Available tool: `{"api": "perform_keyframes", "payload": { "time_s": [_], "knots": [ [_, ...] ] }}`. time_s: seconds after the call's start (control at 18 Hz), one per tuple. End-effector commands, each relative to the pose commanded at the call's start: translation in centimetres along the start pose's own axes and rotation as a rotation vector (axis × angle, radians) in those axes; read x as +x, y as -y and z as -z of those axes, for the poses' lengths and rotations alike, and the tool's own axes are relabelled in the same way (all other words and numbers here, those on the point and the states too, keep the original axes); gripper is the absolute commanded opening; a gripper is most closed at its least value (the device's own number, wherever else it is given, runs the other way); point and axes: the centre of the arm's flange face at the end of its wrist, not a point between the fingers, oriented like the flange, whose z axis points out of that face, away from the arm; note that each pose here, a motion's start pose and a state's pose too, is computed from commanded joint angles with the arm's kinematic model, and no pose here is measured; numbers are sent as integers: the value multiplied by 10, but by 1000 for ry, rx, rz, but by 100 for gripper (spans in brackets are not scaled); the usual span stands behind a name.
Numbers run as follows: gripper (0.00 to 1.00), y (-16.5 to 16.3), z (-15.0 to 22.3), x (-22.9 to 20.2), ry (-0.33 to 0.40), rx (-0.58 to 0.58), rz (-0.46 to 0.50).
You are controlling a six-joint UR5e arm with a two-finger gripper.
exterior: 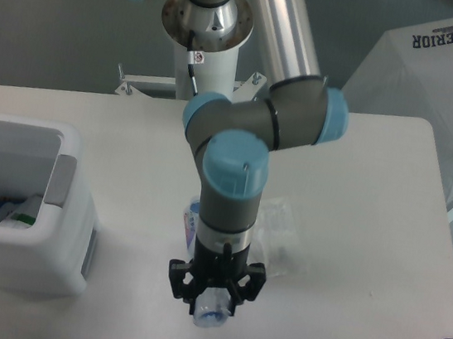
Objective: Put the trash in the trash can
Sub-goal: 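Lift the bottle and carry it toward the white trash bin, then lower the bottle into the bin and open the gripper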
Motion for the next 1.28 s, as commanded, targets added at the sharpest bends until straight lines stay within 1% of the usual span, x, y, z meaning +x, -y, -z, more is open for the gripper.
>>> {"api": "perform_keyframes", "payload": {
  "time_s": [0.28, 0.44, 0.56, 0.67, 0.83, 0.94, 1.06, 1.17, 1.28],
  "knots": [
    [65, 37, 85, 10, 16, 160, 41],
    [65, 46, 129, 22, 16, 222, 25],
    [65, 48, 155, 46, -3, 254, 2],
    [65, 51, 176, 56, -8, 286, -12],
    [65, 58, 199, 75, -22, 328, -43],
    [65, 58, 208, 111, -62, 342, -80],
    [65, 55, 213, 137, -92, 345, -102],
    [65, 54, 221, 162, -126, 353, -102],
    [65, 49, 219, 179, -145, 343, -106]
  ]
}}
